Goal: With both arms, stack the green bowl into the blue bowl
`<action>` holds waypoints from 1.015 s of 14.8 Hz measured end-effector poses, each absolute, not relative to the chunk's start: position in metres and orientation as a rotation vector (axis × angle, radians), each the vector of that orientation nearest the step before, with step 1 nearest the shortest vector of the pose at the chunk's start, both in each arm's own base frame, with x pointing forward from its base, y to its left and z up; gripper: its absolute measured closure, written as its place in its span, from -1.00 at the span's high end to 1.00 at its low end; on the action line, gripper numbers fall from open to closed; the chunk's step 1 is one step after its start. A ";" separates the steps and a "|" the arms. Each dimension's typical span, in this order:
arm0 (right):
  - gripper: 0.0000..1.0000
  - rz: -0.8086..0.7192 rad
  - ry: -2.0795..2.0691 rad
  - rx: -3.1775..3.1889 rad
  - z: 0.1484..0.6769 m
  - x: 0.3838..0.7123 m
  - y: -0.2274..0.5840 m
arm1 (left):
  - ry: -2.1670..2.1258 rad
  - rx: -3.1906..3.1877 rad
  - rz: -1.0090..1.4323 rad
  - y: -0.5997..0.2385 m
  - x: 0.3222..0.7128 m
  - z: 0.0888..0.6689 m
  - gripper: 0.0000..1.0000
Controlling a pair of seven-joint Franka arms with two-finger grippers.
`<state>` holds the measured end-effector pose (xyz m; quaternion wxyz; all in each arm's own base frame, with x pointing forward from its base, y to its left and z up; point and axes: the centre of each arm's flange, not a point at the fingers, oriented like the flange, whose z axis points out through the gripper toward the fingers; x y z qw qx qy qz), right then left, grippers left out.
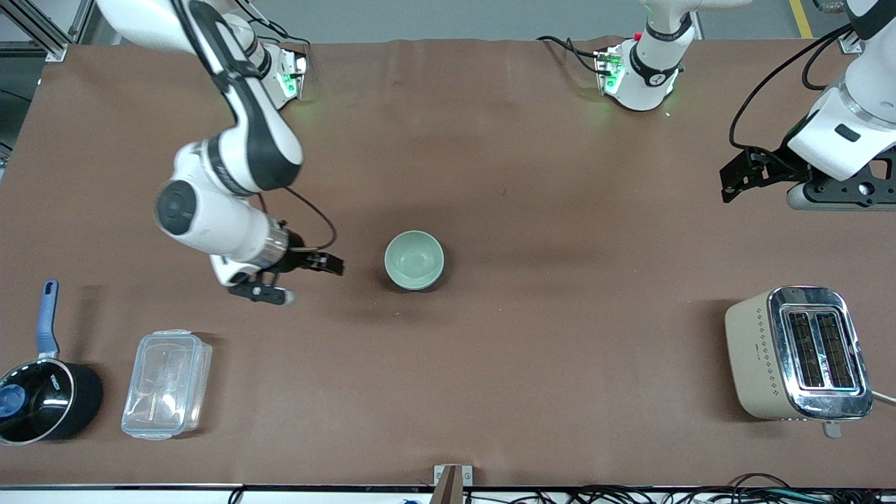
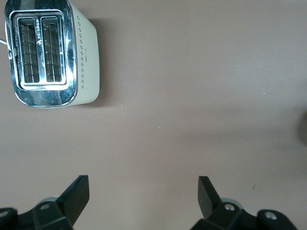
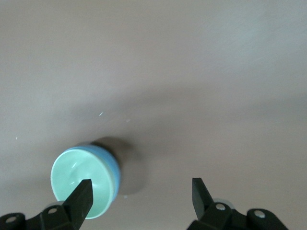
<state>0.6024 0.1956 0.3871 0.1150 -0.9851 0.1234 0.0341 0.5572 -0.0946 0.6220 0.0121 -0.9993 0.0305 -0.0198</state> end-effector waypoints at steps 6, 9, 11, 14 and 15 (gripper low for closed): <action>0.89 0.006 0.373 -2.955 0.474 0.602 0.105 | 0.117 -3.115 -0.051 -0.102 0.554 0.622 1.00; 0.91 -0.021 0.277 -2.969 0.526 0.604 0.034 | 0.122 -3.116 -0.062 -0.104 0.554 0.626 1.00; 1.00 -0.072 0.205 -3.000 0.558 0.604 -0.007 | 0.122 -3.116 -0.064 -0.104 0.554 0.626 1.00; 1.00 -0.076 0.146 -3.037 0.583 0.599 -0.047 | 0.121 -3.115 -0.050 -0.104 0.553 0.627 1.00; 1.00 -0.078 0.136 -3.045 0.587 0.598 -0.056 | 0.119 -3.114 -0.042 -0.103 0.552 0.627 1.00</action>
